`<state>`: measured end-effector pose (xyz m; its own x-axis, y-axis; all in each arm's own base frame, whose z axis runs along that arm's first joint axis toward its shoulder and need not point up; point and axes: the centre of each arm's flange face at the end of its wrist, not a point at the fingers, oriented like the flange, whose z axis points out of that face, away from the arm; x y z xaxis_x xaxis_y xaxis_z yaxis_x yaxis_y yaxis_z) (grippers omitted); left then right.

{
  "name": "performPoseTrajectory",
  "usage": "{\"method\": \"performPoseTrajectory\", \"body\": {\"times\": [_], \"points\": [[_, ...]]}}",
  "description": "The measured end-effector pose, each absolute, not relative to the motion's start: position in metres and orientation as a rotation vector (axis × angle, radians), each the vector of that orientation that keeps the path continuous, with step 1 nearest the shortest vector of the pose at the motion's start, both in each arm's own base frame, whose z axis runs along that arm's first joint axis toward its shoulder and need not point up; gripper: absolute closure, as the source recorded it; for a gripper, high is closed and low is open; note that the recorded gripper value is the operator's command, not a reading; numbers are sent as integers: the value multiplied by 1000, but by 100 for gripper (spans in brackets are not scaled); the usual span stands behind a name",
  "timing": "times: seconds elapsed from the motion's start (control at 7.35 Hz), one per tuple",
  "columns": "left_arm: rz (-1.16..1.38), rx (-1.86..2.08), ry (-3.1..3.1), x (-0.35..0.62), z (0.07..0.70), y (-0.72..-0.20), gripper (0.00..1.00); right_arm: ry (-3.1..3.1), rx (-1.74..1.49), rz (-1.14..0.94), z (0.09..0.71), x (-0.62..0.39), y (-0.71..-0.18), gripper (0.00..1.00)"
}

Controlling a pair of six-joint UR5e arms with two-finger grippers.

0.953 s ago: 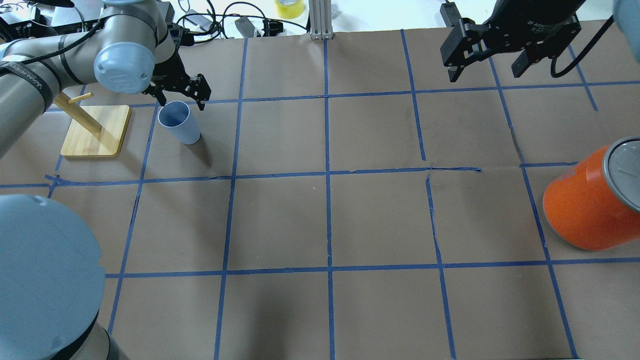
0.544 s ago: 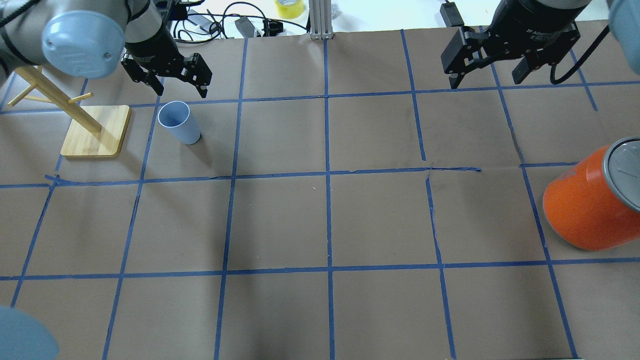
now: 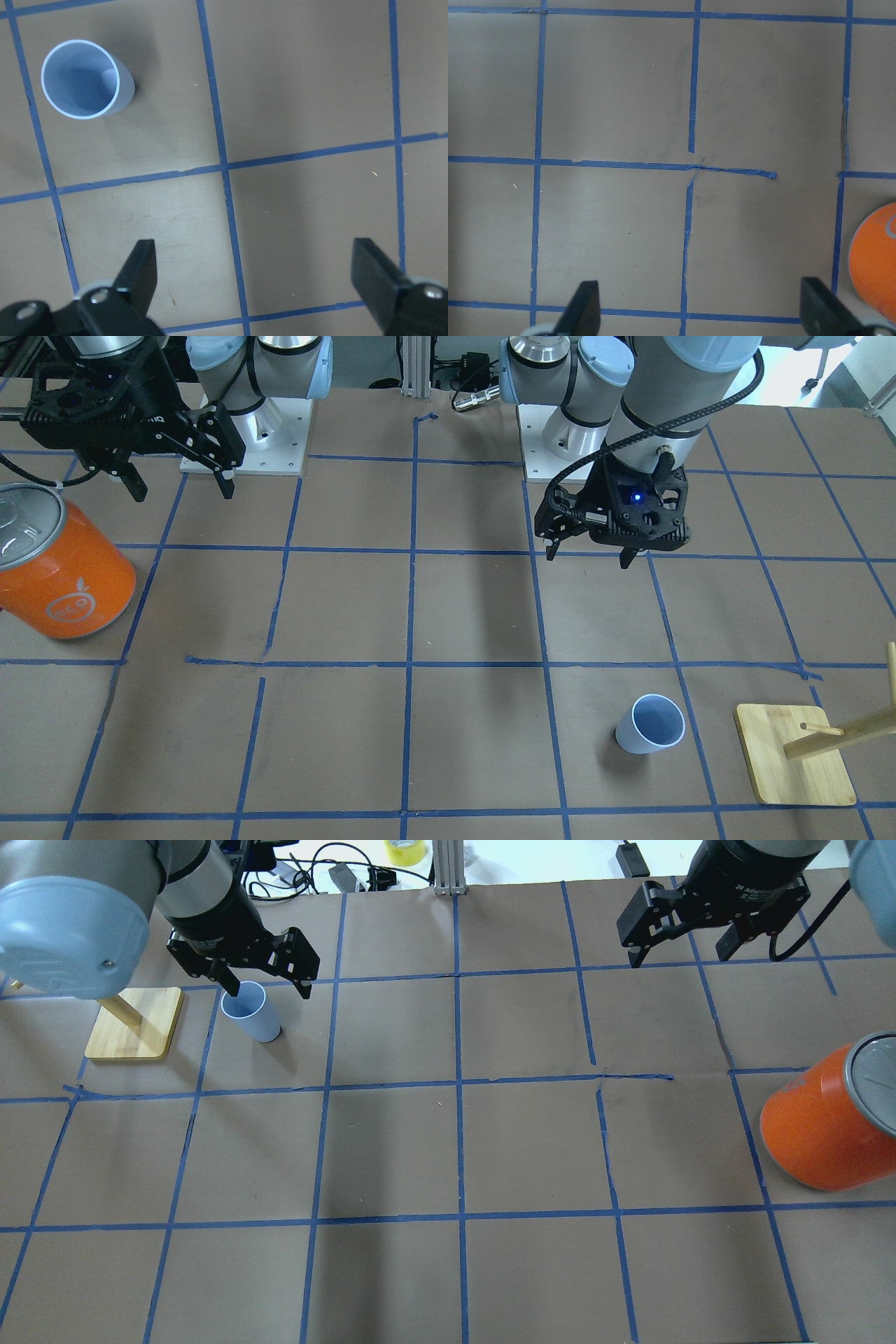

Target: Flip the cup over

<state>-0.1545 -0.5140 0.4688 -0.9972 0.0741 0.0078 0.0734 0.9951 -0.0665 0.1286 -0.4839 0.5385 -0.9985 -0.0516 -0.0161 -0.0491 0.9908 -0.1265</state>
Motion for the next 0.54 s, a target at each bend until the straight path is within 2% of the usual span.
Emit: {"method": "performPoseTrajectory", "body": {"times": [0.27,0.54], "points": [[59,43,-3165,-149,482,-492,0,3114,-79,-194,537,129,-484,0],[28,113,-3167,-146,517,-494,0,3109,-78,-192,537,129,-484,0]]}}
